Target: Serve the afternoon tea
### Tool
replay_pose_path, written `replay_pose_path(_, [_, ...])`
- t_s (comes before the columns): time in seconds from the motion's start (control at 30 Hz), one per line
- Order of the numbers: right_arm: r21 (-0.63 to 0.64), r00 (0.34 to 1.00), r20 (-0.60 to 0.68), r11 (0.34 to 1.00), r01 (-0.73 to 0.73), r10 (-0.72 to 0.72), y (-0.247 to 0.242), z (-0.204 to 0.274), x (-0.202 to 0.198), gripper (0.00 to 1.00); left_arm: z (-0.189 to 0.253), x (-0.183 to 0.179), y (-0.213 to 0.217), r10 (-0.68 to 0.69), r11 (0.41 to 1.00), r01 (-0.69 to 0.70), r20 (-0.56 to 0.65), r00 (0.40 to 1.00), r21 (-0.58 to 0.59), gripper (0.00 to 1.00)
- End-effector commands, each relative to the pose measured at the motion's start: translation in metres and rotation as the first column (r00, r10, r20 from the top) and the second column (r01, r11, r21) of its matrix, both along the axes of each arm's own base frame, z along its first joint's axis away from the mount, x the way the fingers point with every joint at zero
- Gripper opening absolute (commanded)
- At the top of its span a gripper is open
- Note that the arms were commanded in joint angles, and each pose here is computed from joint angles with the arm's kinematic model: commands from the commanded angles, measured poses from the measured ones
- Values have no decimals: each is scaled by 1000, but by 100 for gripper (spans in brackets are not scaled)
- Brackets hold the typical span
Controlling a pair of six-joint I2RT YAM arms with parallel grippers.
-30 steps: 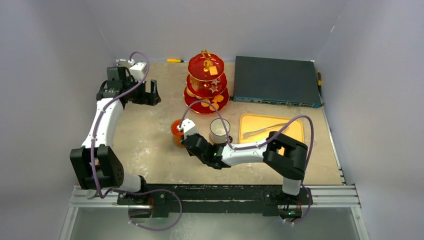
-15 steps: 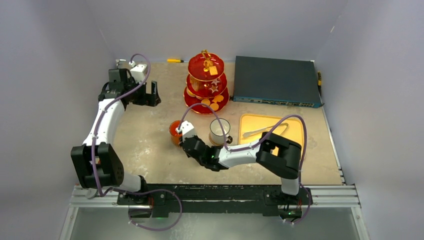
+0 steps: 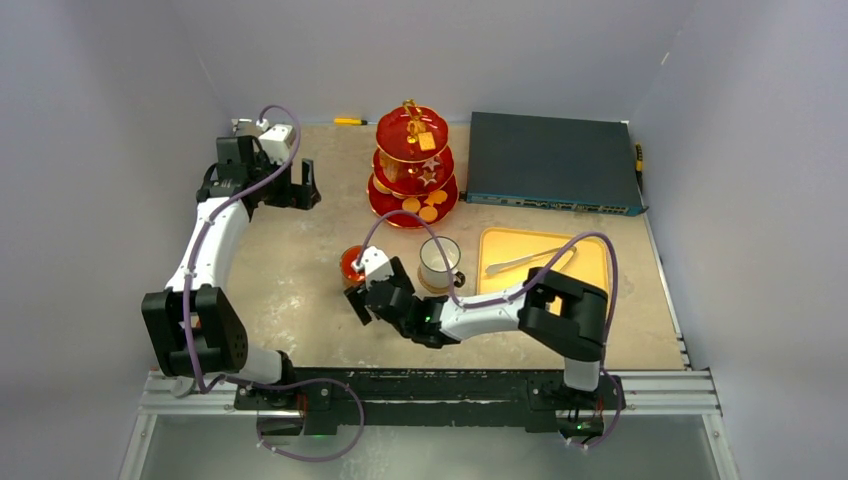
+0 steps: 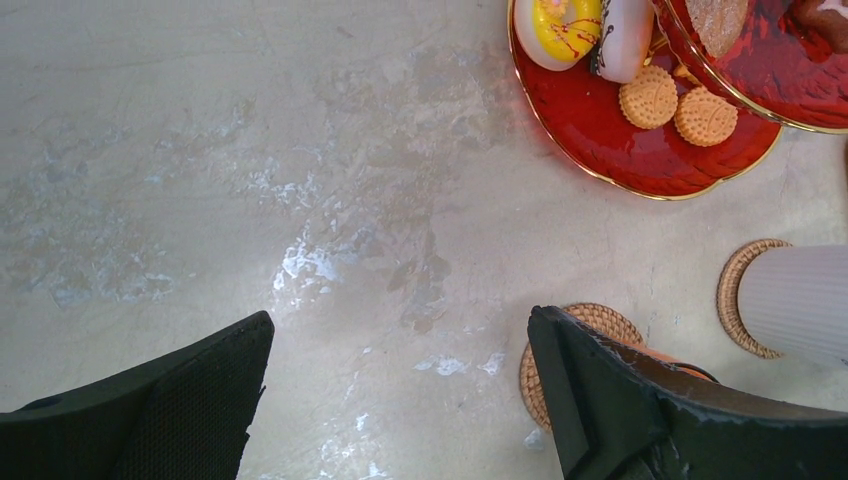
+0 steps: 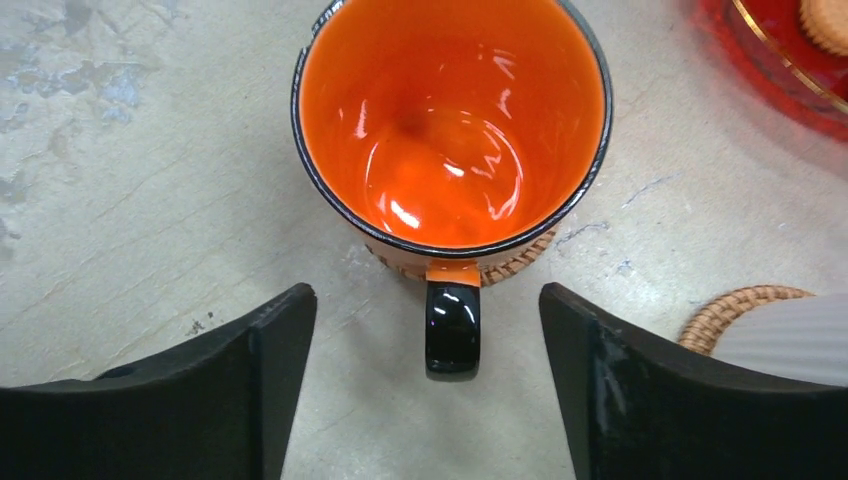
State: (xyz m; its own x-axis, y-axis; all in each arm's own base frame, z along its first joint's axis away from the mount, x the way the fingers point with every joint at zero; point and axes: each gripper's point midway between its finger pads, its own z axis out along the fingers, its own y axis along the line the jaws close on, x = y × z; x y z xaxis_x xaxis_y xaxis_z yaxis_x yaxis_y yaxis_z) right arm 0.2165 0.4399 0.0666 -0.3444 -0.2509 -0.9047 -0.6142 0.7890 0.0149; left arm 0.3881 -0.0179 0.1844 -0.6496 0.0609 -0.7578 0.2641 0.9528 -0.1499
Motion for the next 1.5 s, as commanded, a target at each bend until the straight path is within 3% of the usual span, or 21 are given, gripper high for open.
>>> replay_pose_path(0.0, [93,999,40,996,8,-12,-1,59,0,89,5,10,1,9,1000,-8,42,999,-10,99])
replay_pose_path(0.07, [146,998,66,989,0,-9,-10,101,3,98,2,15,3,13,1000,-13,50,999,-4,99])
replay_pose_path(0.23, [208,991,73,974,93,-110,-58,143,38,98,1,28,18,38,998,-41,90,995,37,99])
replay_pose_path(0.4, [290,951,57,916,277,-305,-153,161,91,98,-17,39,42,89,995,-92,105,991,27,99])
replay_pose_path(0.57, [345,846,38,801,489,-532,-255,166,128,98,-44,42,65,109,994,-110,72,991,14,99])
replay_pose_path(0.73, [369,663,-104,590,718,-742,-361,147,165,98,-70,34,67,108,994,-108,54,993,-10,99])
replay_pose_path(0.83, [326,474,-192,400,857,-859,-426,125,182,98,-85,28,64,124,992,-122,64,990,-29,99])
replay_pose_path(0.9, [301,337,-174,276,913,-925,-462,111,184,98,-93,26,62,131,991,-128,90,987,-38,99])
replay_pose_path(1.0, [303,210,-69,180,936,-975,-500,98,180,98,-94,28,63,141,990,-137,200,970,-33,99])
replay_pose_path(1.23, [263,117,27,120,957,-993,-535,79,184,98,-103,31,60,192,981,-169,312,931,-99,99])
replay_pose_path(1.33, [301,139,62,151,941,-988,-536,77,181,98,-106,29,59,218,974,-184,355,909,-129,99])
replay_pose_path(1.47, [358,232,89,249,900,-969,-524,83,187,98,-119,27,54,238,967,-187,348,907,-174,99])
